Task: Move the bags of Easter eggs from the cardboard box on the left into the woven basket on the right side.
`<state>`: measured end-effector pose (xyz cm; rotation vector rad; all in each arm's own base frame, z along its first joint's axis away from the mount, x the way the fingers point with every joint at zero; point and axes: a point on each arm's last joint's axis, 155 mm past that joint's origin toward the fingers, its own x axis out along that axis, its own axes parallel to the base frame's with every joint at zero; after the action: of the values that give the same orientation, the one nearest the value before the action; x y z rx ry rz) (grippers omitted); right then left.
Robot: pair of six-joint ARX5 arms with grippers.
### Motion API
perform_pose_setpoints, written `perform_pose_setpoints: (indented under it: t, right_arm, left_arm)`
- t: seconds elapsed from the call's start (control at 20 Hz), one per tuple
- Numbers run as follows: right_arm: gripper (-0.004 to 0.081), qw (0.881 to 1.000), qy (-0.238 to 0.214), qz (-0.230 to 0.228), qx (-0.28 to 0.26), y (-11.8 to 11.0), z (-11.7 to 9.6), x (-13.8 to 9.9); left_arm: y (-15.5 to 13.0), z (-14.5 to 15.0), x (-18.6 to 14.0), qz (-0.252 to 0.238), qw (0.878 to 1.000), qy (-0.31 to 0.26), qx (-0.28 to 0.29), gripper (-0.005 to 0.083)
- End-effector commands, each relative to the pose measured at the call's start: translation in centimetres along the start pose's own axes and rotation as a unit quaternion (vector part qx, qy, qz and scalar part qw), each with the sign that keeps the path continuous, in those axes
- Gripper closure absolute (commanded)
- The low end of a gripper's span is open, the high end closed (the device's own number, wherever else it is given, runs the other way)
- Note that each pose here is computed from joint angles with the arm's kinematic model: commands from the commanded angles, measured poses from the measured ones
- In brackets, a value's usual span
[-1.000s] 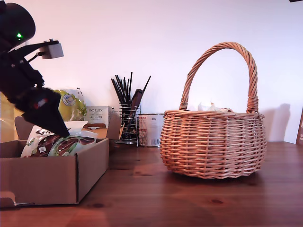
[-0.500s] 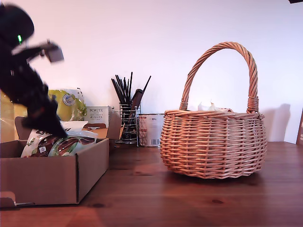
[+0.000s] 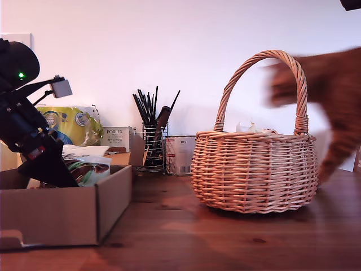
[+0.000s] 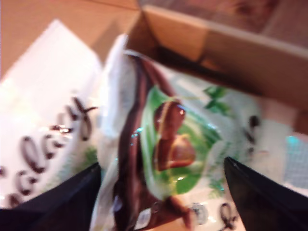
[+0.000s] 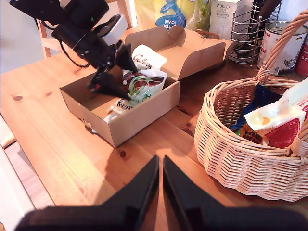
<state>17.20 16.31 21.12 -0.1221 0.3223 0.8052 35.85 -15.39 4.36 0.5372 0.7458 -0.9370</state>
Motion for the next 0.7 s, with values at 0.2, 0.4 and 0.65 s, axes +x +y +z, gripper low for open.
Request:
perform_pose_setpoints:
  t: [0.2,0.4,0.65]
  right_arm:
    - [0.0782,1.000,-0.001,-0.010,-0.011,-0.4,0.4,0.2]
    - [0.0782,1.000,0.007,-0.009,-0.010,-0.4,0.2,0.4]
    - [0.0782,1.000,0.017,-0.009,-0.008,-0.5,-0.2,0.9]
  left_arm:
    - [-4.5,-2.0,3.3,-0.071,0.996,0.040,-0.027,0.0222]
    - [-4.8,-2.4,4.3,-0.073,0.996,0.050,-0.021,0.0521]
    - [-4.1,-1.5,3.2,-0.061,0.997,0.051,-0.019,0.0700]
